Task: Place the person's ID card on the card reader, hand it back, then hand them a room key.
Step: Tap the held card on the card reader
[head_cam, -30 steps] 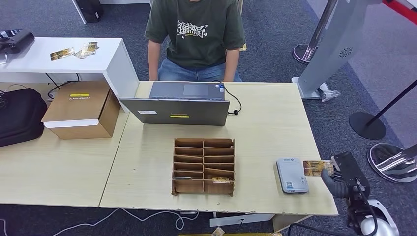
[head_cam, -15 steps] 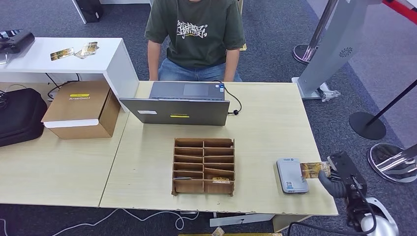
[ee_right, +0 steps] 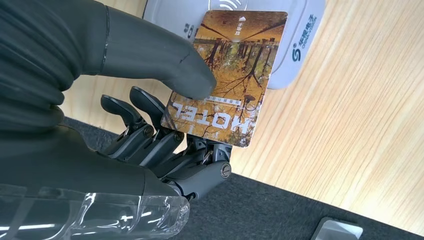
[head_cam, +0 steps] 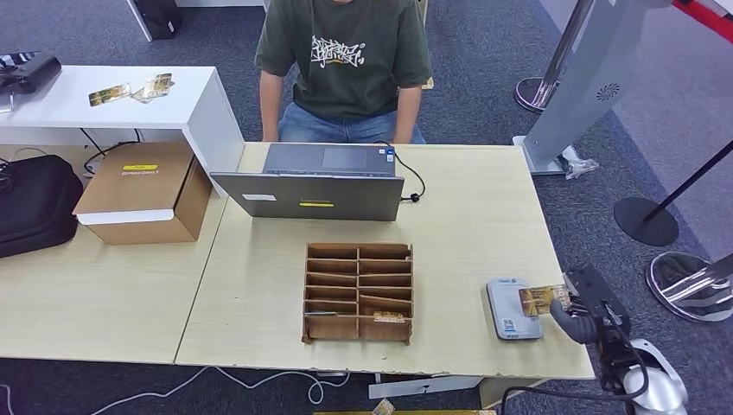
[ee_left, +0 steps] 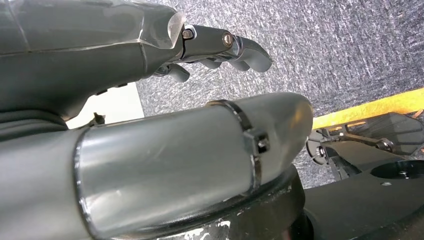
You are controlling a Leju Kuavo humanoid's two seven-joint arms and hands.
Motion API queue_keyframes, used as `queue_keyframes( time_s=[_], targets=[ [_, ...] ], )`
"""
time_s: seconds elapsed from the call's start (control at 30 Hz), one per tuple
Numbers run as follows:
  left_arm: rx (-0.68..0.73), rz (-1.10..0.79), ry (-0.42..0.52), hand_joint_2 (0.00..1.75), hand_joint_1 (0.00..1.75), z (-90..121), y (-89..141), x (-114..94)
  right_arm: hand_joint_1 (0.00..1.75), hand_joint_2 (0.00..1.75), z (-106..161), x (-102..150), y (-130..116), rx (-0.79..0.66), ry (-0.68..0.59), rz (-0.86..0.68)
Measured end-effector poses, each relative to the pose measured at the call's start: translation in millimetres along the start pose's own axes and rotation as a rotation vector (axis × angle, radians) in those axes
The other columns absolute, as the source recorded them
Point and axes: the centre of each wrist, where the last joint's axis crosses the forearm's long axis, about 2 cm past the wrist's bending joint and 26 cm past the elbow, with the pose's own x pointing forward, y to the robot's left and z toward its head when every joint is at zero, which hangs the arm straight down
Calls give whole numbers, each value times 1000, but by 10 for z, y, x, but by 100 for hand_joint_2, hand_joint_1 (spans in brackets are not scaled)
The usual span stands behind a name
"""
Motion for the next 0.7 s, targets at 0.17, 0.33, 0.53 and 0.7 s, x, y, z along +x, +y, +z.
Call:
queue_keyframes(
  time_s=[0.17, 0.33, 0.53, 0.7],
  targets=[
    [-1, -1, 0, 175, 0, 0, 1, 0, 175, 175, -8, -32, -54, 7, 16, 17],
    [-6, 1, 0, 175, 0, 0, 0, -1, 175, 175, -31, -50, -58, 43, 36, 40],
    [-6, 1, -7, 175, 0, -1, 4, 3, 175, 175, -145, -46, -124, 86, 75, 110],
    [-5, 1, -14, 175, 0, -2, 11, 22, 175, 175, -256, -6, -163, 81, 94, 166]
  ],
)
